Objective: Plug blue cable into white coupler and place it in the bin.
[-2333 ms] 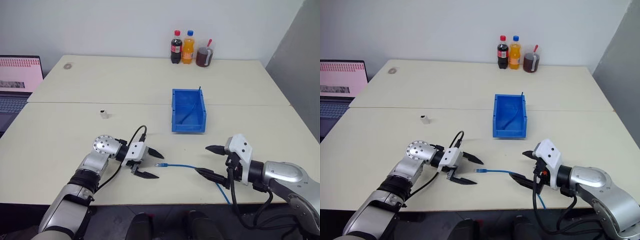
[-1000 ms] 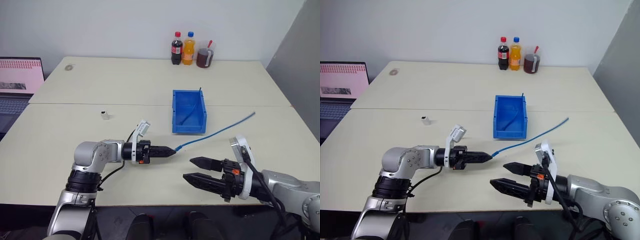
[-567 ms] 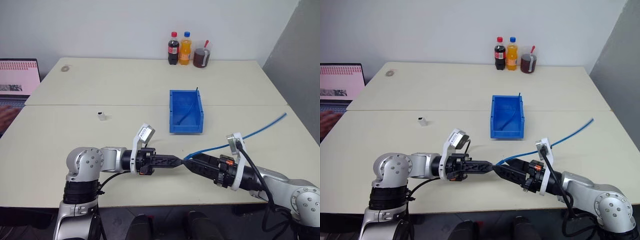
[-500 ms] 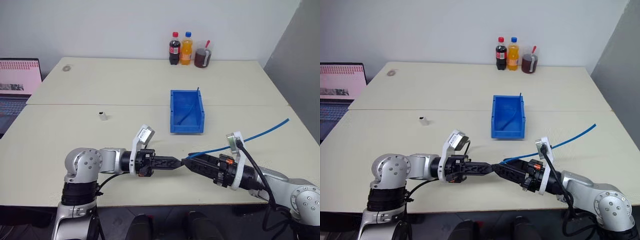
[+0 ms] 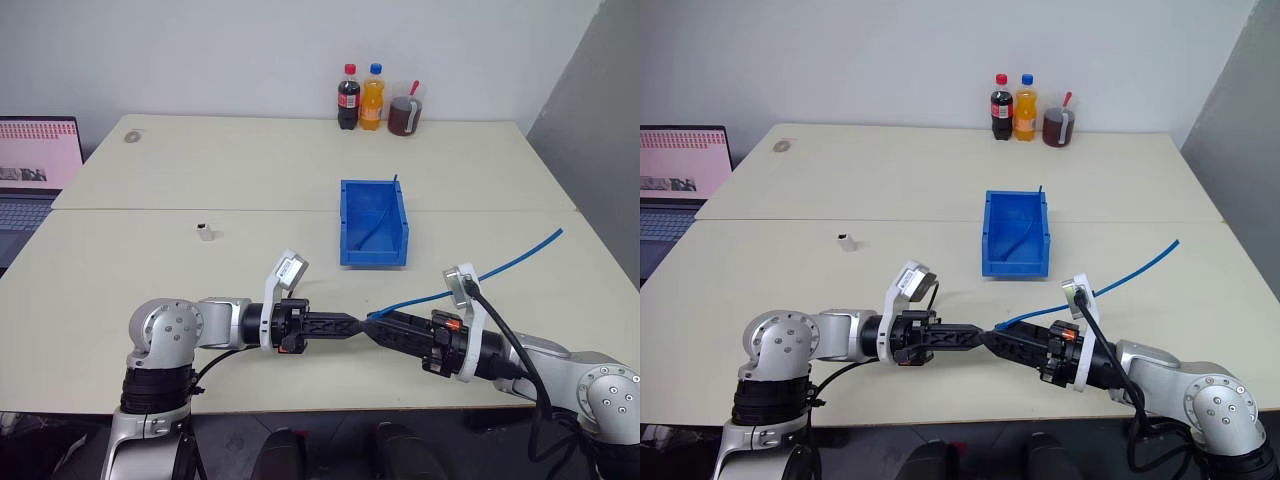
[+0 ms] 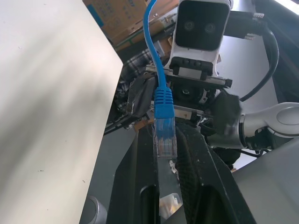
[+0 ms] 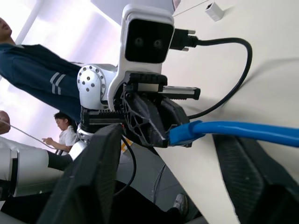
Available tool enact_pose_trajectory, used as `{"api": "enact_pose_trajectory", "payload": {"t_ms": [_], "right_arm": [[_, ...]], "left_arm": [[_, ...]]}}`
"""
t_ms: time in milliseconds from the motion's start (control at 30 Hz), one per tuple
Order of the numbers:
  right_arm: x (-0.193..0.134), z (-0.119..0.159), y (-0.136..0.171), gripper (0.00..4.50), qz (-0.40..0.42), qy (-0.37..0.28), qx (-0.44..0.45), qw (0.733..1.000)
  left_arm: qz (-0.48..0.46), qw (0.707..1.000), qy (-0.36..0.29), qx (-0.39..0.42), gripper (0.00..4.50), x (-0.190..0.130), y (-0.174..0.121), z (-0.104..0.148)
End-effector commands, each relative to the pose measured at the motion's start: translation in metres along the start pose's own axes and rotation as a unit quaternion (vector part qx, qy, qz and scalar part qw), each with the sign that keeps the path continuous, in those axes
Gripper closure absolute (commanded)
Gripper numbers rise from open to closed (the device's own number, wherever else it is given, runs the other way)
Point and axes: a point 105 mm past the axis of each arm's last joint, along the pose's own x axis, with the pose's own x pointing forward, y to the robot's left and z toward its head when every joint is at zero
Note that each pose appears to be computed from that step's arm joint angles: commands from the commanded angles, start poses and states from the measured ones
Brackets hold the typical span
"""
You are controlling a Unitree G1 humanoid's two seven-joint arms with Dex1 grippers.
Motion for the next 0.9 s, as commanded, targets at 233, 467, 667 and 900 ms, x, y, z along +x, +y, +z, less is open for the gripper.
{"api": "enact_pose_trajectory", "payload": {"t_ms": [233,467,667,900], "right_arm": [[-0.001,0.008,0.008,3.68,0.017,-0.015,-0.004,1.000],[0.000,0.005,0.009,4.36,0.017,-0.011,-0.006,1.000],[0.001,0.006,0.005,4.37,0.006,-0.011,-0.011,1.000],[-0.002,0.014,-0.006,4.37,-0.013,-0.027,-0.018,0.999]], "left_arm": [[-0.007,1.000,-0.001,0.024,4.25,0.003,-0.005,0.002],[0.005,0.999,0.004,0.048,3.55,0.003,-0.003,0.001],[0.000,0.999,0.014,0.050,2.23,-0.004,-0.004,-0.001],[0.128,0.982,0.052,0.126,0.77,-0.057,0.024,-0.008]]}}
